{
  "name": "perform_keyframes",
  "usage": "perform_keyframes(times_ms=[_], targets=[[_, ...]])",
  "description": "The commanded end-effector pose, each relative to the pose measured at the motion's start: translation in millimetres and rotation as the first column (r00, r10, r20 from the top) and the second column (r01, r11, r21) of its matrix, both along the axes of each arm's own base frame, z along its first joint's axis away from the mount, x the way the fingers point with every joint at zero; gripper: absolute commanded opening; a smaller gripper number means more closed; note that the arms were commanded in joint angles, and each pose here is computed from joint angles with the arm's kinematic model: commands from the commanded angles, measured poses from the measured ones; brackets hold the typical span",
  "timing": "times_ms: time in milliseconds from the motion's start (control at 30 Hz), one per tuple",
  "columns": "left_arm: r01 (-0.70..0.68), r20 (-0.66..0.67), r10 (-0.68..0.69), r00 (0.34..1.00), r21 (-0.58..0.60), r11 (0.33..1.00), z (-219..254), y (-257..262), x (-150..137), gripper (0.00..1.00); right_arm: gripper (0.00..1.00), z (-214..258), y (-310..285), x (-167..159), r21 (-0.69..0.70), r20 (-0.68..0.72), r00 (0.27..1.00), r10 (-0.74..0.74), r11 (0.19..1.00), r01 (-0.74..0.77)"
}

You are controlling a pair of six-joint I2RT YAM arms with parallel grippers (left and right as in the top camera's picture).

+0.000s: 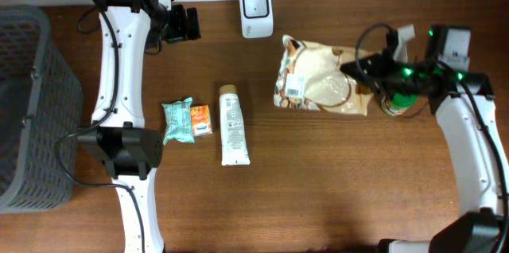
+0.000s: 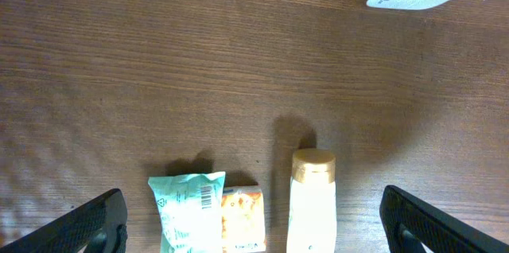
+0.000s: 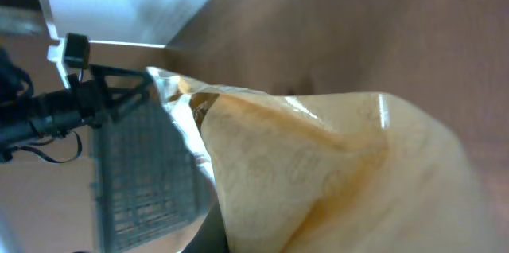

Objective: Scan the item barcode
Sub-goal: 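Lift the rice bag with the right gripper up to the scanner, then hold the rice bag in front of the scanner with the right gripper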

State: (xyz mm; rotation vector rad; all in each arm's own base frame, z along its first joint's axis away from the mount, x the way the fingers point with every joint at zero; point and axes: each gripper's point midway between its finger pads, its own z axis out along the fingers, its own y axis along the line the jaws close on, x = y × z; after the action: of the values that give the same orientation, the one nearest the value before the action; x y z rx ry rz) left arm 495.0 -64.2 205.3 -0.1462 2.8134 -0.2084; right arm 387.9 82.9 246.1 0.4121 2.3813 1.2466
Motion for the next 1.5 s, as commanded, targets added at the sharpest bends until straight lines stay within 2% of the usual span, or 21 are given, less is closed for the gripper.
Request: perform_keyframes(times_ms=[0,33,100,167,300,433,633,700,800,967,1100,1133,1200,1333,1467], targets=[[0.004,0.028,-0.005,1.000,0.008,1.000,11,2,-1,0.99,0.04,82,20,28,-0.191,0.217,0.976,-0.035,0.979,0.078],[0.004,0.028,-0.005,1.000,0.008,1.000,11,2,-1,0.99,0.04,114,30,43,-0.241,0.285,0.958,-0.031,0.965,0.103],[0.004,0.028,-0.005,1.000,0.008,1.000,11,2,-1,0.99,0.04,132,33,55,-0.276,0.333,0.942,-0.038,0.952,0.136],[0.005,0.028,-0.005,1.000,0.008,1.000,11,2,-1,0.99,0.04,140,35,62,-0.309,0.356,0.934,-0.041,0.938,0.159],[0.004,0.028,-0.005,1.000,0.008,1.000,11,2,-1,0.99,0.04,140,44,62,-0.289,0.341,0.940,-0.012,0.950,0.117],[0.005,0.028,-0.005,1.000,0.008,1.000,11,2,-1,0.99,0.04,142,61,47,-0.167,0.271,0.962,0.032,0.986,0.014],[0.004,0.028,-0.005,1.000,0.008,1.000,11,2,-1,0.99,0.04,146,56,28,0.023,0.161,0.983,0.089,0.995,-0.094],[0.005,0.028,-0.005,1.000,0.008,1.000,11,2,-1,0.99,0.04,148,50,31,0.107,0.145,0.983,0.109,0.986,-0.125],[0.004,0.028,-0.005,1.000,0.008,1.000,11,2,-1,0.99,0.04,144,45,39,0.140,0.123,0.987,0.099,0.983,-0.116],[0.004,0.028,-0.005,1.000,0.008,1.000,11,2,-1,0.99,0.04,162,42,65,0.143,0.232,0.971,0.049,0.986,-0.084],[0.004,0.028,-0.005,1.000,0.008,1.000,11,2,-1,0.99,0.04,166,43,94,0.031,0.355,0.934,-0.035,0.999,0.026],[0.005,0.028,-0.005,1.000,0.008,1.000,11,2,-1,0.99,0.04,166,45,111,-0.091,0.467,0.883,-0.043,0.991,0.096],[0.004,0.028,-0.005,1.000,0.008,1.000,11,2,-1,0.99,0.04,164,52,123,-0.220,0.558,0.830,-0.009,0.962,0.159],[0.005,0.028,-0.005,1.000,0.008,1.000,11,2,-1,0.99,0.04,146,82,148,-0.522,0.671,0.729,0.137,0.785,0.333],[0.004,0.028,-0.005,1.000,0.008,1.000,11,2,-1,0.99,0.04,123,124,170,-0.678,0.688,0.644,0.334,0.611,0.408]])
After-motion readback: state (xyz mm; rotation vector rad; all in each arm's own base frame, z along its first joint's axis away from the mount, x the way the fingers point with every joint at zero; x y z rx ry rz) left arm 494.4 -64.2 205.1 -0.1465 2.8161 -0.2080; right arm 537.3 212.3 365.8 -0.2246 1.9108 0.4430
